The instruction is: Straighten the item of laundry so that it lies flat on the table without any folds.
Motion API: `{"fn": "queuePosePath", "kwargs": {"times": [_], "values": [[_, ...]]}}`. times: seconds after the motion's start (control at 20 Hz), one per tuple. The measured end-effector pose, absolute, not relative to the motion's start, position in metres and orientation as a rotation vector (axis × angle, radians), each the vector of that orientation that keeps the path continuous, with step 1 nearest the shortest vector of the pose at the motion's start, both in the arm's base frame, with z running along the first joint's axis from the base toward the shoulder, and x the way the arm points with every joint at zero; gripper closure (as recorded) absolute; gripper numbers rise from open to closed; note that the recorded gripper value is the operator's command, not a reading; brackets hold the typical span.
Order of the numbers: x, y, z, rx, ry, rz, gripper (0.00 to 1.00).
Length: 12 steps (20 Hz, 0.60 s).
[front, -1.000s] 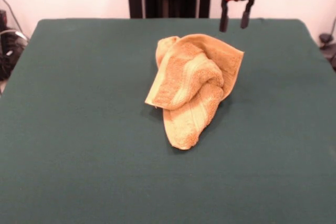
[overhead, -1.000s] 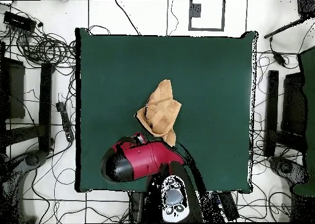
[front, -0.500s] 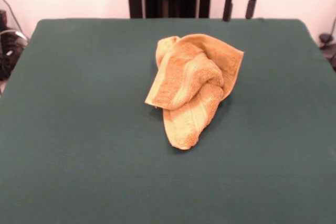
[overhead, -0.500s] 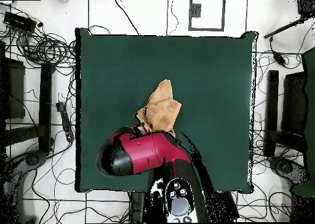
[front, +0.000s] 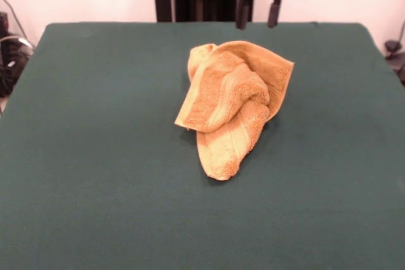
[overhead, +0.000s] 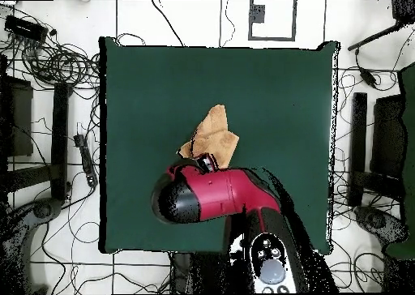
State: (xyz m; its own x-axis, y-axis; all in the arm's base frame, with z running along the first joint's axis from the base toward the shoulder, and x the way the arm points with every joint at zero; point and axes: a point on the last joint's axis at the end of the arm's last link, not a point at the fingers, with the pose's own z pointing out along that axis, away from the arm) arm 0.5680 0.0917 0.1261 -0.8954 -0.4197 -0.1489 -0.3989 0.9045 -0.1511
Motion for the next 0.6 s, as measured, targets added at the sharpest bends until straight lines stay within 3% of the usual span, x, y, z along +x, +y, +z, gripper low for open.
{"fn": "queuePosePath", "kwargs": {"times": [0.6], "values": [[0.562, 0.102, 0.114, -0.728, 2.878, -0.197, 0.0]]}}
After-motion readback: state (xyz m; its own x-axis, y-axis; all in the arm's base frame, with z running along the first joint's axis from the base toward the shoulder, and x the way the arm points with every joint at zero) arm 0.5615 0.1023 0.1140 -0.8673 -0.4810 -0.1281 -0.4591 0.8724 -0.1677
